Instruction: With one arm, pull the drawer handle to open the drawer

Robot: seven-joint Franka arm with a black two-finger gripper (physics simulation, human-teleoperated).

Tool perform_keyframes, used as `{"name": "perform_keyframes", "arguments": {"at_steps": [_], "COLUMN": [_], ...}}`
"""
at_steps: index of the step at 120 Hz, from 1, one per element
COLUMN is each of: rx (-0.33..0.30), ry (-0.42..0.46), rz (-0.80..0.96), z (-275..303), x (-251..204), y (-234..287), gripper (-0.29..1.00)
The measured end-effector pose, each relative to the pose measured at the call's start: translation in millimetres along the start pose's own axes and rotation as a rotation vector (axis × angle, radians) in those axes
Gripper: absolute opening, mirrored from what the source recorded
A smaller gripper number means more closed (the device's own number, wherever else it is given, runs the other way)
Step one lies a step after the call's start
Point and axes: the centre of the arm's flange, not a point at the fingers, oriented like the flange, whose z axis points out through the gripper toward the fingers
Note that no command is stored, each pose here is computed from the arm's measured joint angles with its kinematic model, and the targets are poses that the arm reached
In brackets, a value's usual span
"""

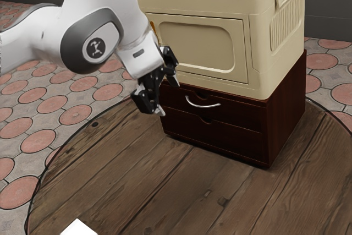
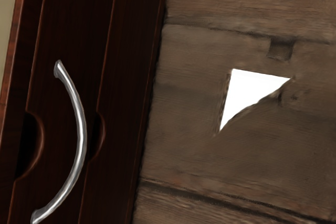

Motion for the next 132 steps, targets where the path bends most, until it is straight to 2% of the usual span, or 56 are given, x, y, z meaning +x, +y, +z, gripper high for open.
{"name": "perform_keyframes", "arguments": {"at_steps": [12, 28, 56, 82, 98, 132], "rx": [-0.058, -0.089, -0.001, 0.08, 0.098, 0.091], "ry": [-0.002, -0.006, -0.008, 0.013, 0.033, 0.053], "rz": [0.045, 0.047, -0.075, -0.115, -0.113, -0.074], "z": [2, 6, 34, 37, 38, 58], "x": [23, 23, -33, -40, -31, -2], "y": [14, 18, -9, -21, -23, -23], "gripper": [0.66, 0.68, 0.67, 0.62, 0.61, 0.58]}}
